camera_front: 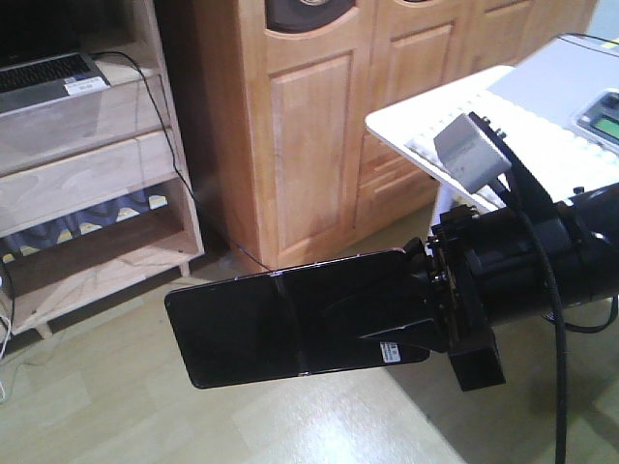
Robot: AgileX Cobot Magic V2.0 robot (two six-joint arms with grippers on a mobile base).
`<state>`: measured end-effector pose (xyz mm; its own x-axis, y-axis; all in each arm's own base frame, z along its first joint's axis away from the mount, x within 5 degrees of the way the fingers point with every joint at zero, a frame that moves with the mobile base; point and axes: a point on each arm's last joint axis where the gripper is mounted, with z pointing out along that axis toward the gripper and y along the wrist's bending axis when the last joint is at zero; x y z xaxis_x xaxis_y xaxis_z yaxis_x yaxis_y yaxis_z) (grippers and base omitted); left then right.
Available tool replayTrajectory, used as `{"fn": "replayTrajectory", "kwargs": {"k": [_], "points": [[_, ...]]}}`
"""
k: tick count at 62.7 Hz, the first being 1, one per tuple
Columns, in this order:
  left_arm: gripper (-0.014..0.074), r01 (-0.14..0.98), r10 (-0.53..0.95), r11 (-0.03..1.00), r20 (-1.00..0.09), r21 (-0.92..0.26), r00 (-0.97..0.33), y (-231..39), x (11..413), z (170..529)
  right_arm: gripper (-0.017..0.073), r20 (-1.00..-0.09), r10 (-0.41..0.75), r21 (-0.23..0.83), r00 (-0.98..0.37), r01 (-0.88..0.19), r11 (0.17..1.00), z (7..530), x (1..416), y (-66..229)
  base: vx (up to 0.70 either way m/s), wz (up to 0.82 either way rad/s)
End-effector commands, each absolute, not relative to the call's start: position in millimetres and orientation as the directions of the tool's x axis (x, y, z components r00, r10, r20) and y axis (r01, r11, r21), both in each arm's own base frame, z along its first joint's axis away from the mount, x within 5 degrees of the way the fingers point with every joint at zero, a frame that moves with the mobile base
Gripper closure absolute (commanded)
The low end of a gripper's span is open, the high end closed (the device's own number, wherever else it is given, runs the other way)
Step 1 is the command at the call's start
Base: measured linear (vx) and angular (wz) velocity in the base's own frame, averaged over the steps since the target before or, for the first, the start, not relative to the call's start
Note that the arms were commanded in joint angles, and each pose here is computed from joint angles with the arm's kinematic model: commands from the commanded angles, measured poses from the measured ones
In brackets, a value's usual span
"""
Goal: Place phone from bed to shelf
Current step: 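Carry the phone in the right gripper toward the wooden shelf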
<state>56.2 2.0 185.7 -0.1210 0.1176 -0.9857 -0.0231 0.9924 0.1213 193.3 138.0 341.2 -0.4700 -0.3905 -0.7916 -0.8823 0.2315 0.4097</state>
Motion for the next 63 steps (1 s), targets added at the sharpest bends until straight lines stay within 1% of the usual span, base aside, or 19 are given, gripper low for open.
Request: {"fn": "replayTrajectory", "kwargs": {"k": [1, 33, 63], "points": [[0.0592, -0.034, 0.107, 0.994, -0.994, 0.108, -0.014, 1.8, 54.9, 200.3, 0.0561, -0.828, -0.333, 0.429, -0.45, -0.892, 0.141, 361.4, 182.5, 139.7, 0.35, 0.18], [0.0592, -0.034, 0.107, 0.994, -0.994, 0.108, -0.014, 1.8, 54.9, 200.3, 0.0561, -0.828, -0.333, 0.428, -0.45, -0.892, 0.141, 361.4, 182.6, 139.7, 0.34, 0.2], [0.0592, -0.034, 0.107, 0.994, -0.994, 0.108, -0.014, 1.8, 54.9, 200.3, 0.0561, -0.828, -0.333, 0.428, -0.45, -0.892, 0.141, 361.4, 182.6, 139.7, 0.26, 0.37]]}}
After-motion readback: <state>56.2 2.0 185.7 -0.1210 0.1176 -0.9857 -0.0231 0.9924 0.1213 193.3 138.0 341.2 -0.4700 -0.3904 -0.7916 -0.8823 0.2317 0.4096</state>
